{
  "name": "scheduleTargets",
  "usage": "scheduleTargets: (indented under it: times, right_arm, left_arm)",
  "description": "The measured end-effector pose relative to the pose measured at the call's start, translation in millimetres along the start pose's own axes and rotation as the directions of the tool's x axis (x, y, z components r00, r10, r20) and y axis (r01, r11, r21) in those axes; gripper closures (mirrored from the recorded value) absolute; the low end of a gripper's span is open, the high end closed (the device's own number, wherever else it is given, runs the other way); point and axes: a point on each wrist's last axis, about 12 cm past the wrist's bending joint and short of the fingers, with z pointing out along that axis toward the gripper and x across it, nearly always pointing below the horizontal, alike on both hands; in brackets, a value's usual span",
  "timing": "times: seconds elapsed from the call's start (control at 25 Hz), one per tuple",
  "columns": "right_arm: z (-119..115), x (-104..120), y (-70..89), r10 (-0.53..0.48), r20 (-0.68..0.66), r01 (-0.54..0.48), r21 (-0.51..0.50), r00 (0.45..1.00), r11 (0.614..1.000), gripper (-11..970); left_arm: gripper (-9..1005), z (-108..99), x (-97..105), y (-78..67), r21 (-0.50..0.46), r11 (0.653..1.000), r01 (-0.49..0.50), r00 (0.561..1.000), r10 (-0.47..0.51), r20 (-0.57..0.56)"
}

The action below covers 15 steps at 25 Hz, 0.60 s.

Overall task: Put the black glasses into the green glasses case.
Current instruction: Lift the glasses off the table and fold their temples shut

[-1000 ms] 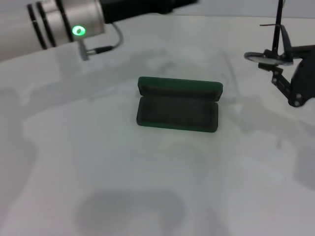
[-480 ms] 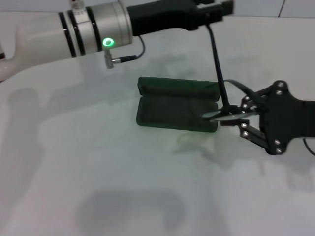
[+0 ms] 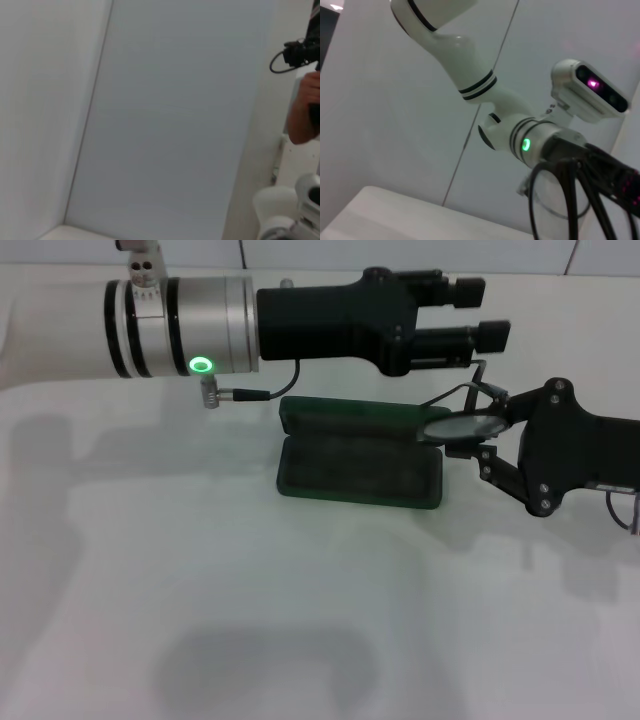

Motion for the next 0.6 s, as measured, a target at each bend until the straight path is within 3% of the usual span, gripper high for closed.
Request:
scheduleTargets:
  times: [0.6]
  right_arm:
    - [1.1,2.9,-3.4,-0.01,-0.032,0.01,0.017,0.999,1.0,854]
  left_arm:
    - [346,1.1,-4.0,1.5,0.032,0.999,-0.021,0.998,0.023,-0.063]
